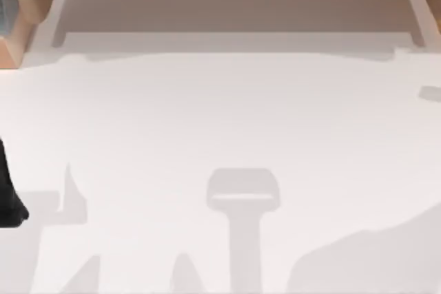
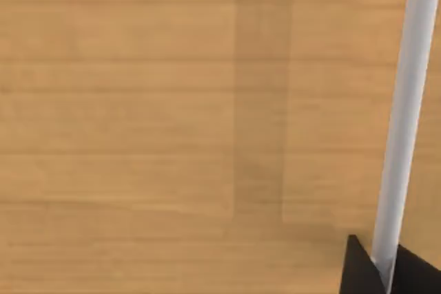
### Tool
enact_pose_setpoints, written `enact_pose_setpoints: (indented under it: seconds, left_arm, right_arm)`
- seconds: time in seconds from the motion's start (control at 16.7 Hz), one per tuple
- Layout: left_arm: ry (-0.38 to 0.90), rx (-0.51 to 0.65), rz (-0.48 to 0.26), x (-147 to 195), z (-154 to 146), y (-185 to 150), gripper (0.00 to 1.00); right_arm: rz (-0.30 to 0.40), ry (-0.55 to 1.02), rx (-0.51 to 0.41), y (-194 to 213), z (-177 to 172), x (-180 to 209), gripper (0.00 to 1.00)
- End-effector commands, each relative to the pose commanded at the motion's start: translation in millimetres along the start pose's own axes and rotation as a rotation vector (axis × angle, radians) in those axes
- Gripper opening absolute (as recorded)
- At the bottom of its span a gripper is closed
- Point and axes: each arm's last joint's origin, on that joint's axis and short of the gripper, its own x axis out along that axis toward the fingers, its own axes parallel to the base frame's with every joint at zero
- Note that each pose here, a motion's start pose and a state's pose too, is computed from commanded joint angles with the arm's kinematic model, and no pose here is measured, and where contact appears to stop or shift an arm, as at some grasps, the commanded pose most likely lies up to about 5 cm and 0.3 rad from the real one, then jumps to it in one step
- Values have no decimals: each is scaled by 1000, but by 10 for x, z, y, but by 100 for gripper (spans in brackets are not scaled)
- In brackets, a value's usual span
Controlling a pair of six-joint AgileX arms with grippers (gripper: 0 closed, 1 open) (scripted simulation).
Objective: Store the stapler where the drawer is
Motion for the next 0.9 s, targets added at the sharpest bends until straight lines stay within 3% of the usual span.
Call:
enact_pose_setpoints:
  seconds: [0.48, 0.9]
  left_arm:
    - [0, 0, 0, 0, 0, 0, 100]
    - [0, 0, 0, 0, 0, 0, 100]
  right_arm:
    - [5, -2, 3, 15, 5, -565, 0]
    - [3, 0, 2, 15, 1, -622, 0]
